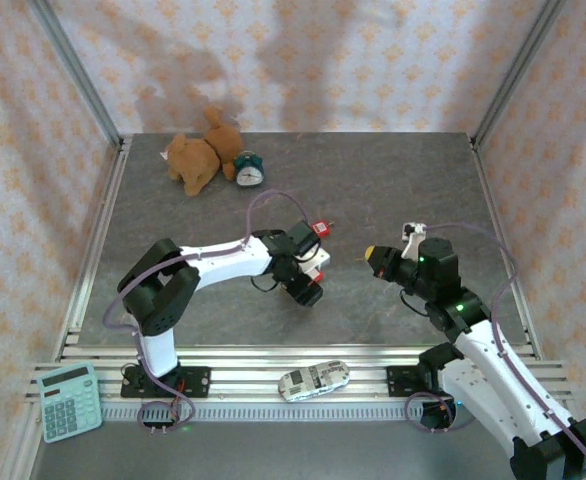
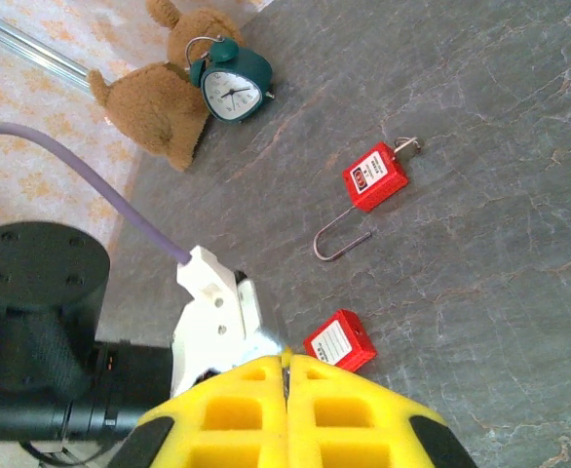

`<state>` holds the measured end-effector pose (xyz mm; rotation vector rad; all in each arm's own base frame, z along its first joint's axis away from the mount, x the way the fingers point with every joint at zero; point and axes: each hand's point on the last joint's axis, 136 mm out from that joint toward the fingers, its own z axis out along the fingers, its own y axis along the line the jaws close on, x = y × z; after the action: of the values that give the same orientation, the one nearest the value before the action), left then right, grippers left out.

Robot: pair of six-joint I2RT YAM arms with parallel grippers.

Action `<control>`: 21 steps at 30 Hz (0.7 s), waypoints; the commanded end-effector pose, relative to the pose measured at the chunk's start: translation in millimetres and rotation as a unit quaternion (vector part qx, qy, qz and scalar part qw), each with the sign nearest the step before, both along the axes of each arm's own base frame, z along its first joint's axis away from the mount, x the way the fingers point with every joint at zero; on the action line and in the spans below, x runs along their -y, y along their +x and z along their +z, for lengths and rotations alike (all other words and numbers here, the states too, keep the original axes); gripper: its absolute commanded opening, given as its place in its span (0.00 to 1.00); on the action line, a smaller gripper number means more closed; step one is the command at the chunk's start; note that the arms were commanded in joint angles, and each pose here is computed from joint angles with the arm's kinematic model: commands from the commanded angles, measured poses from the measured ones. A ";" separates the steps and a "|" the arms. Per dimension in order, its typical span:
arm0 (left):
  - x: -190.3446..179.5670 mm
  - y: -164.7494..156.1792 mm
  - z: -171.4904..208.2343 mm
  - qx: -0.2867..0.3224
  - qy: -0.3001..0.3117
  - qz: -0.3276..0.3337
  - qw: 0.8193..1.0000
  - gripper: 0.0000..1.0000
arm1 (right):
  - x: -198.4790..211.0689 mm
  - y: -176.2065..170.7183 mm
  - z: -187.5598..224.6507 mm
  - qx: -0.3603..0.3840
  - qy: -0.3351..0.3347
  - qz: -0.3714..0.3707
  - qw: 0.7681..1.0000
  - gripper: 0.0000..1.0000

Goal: Unlock with the key

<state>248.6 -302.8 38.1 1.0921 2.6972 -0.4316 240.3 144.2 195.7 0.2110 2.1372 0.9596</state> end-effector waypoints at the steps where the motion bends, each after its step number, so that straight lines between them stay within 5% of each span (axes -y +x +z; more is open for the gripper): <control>1: -15.9 10.2 6.7 0.029 0.040 0.026 0.998 0.80 | -0.3 -1.3 2.5 0.008 0.002 0.002 1.000 0.00; 7: -30.4 45.3 30.5 0.093 0.107 0.082 0.986 0.79 | 3.1 -1.6 -0.6 0.008 -0.006 -0.004 1.000 0.00; 21: -6.5 27.4 17.1 0.008 0.151 0.053 0.987 0.69 | 5.4 -2.1 1.5 0.017 -0.013 -0.006 1.000 0.00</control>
<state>285.6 -303.5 55.0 1.0031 2.7804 -0.0525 237.3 142.1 195.2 0.2021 2.1350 0.9478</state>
